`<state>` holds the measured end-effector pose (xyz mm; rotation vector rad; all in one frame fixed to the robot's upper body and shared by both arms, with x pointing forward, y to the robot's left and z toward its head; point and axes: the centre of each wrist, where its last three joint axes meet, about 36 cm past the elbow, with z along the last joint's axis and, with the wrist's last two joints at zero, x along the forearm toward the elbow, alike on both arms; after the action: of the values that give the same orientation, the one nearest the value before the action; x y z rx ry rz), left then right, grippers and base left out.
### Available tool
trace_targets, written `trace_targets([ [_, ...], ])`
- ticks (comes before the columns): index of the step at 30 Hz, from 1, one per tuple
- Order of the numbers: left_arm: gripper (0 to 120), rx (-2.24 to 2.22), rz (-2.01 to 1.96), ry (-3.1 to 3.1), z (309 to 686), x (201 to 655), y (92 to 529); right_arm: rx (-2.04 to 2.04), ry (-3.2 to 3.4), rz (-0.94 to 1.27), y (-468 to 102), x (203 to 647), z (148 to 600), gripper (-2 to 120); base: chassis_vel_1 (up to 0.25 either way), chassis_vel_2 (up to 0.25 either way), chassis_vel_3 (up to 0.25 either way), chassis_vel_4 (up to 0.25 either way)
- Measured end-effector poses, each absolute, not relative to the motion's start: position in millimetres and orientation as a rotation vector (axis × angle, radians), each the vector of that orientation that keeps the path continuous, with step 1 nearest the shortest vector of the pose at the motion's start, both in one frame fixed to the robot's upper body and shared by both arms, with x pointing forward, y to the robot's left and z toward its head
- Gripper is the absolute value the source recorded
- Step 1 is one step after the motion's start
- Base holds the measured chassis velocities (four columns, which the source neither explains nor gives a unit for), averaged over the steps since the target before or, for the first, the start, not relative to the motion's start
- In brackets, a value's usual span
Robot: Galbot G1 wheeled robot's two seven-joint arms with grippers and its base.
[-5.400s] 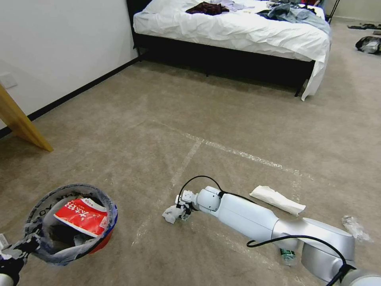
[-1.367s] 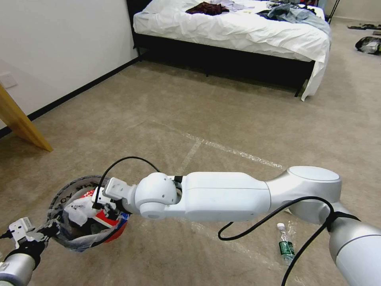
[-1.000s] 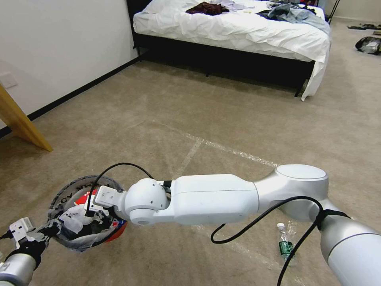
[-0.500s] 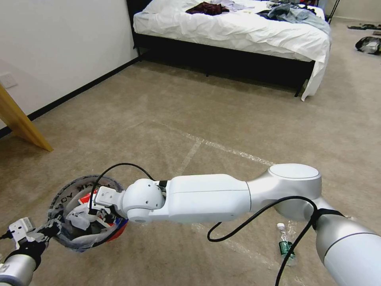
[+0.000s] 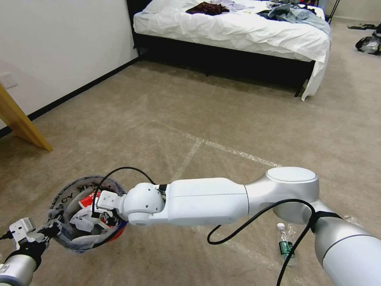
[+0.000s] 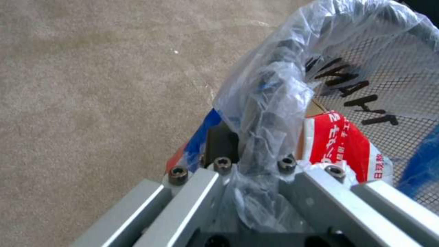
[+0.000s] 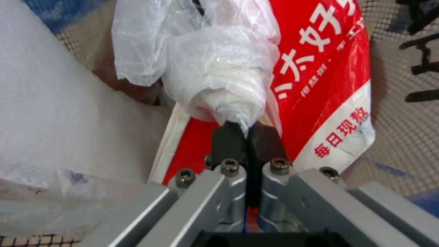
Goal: Pick up the trash bin and place the garbage on the floor into it.
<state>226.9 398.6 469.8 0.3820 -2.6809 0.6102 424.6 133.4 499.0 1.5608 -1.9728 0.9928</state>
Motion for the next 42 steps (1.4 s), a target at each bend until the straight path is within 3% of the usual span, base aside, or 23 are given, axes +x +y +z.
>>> trace_targets([
  [20, 1, 0.387, 0.612, -2.672, 465, 227, 399, 1.554, -1.962, 1.009, 145, 418, 486, 1, 0.000, 0.000, 0.000, 0.000],
  [25, 1, 0.386, 0.613, -2.671, 464, 227, 400, 1.539, -1.975, 1.013, 142, 419, 486, 24, 0.000, 0.000, 0.000, 0.000],
  [32, 1, 0.389, 0.615, -2.665, 461, 228, 401, 1.534, -1.986, 1.015, 137, 422, 491, 44, 0.000, 0.000, 0.000, 0.000],
  [34, 1, 0.390, 0.614, -2.662, 459, 229, 401, 1.528, -1.994, 1.017, 134, 425, 494, 57, 0.000, 0.000, 0.000, 0.000],
  [42, 1, 0.384, 0.619, -2.663, 458, 230, 402, 1.535, -2.012, 1.010, 128, 428, 505, 83, 0.000, 0.000, 0.000, 0.000],
])
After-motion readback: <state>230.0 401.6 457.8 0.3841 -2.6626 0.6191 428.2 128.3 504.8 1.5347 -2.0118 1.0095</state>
